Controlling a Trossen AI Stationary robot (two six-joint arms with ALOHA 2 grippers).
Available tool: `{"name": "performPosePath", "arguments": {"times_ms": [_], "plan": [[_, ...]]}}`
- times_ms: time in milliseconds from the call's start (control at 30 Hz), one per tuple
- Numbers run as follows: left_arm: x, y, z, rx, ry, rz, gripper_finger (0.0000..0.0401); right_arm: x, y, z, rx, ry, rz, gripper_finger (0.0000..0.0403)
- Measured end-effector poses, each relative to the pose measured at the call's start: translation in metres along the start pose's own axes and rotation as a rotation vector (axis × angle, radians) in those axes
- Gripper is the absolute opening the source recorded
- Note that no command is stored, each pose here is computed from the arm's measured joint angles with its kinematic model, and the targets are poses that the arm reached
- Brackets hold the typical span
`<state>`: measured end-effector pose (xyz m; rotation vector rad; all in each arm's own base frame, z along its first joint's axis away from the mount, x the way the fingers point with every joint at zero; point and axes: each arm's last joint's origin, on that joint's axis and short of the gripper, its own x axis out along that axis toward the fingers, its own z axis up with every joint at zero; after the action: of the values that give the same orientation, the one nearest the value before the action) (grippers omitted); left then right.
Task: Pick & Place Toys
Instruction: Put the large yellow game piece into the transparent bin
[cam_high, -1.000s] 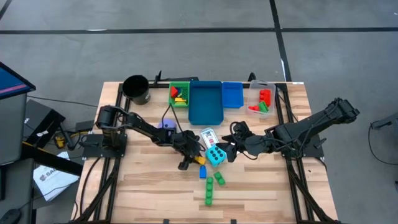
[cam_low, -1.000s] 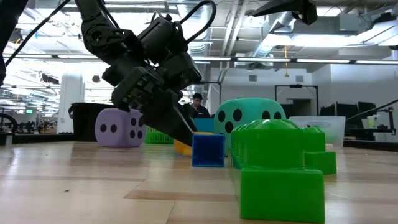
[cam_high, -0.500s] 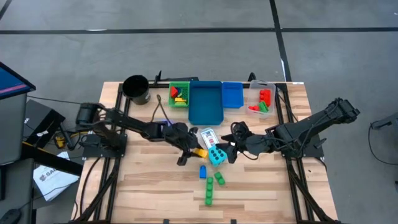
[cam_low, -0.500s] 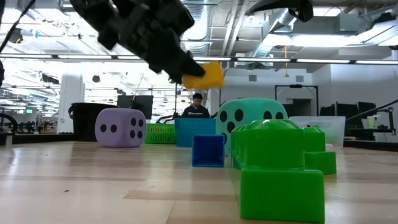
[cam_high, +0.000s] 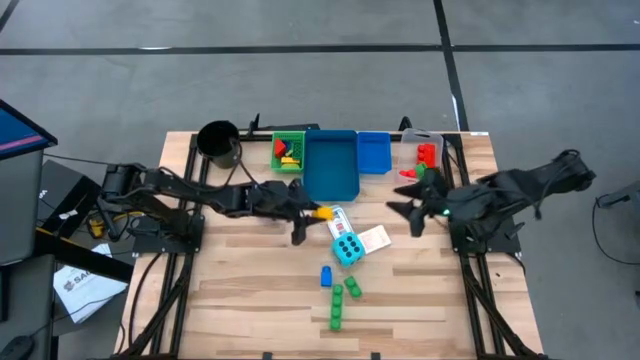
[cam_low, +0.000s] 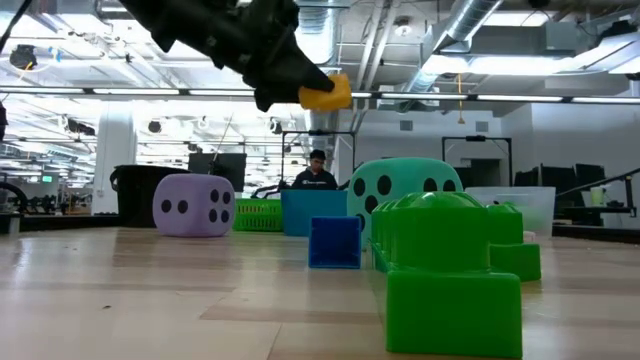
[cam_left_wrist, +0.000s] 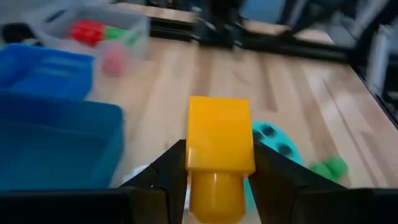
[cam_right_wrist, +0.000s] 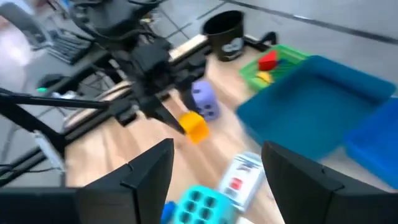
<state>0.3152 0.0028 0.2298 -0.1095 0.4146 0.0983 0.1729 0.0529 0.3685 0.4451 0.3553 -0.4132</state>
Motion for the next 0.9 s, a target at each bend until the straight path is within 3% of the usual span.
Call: {"name": "performPosePath", "arguments": {"times_ms": [500, 900], "plan": [[-0.002, 0.054, 0.023, -0.244, -0.211, 0.220, 0.0130, -0.026, -0.032, -0.005, -0.189, 0.075, -0.095, 0.0240], [-0.014, 0.094, 0.066, -0.278, -0.350, 0.299, 0.0130, -0.028, -0.036, -0.003, -0.250, 0.067, -0.096, 0.0240]]}}
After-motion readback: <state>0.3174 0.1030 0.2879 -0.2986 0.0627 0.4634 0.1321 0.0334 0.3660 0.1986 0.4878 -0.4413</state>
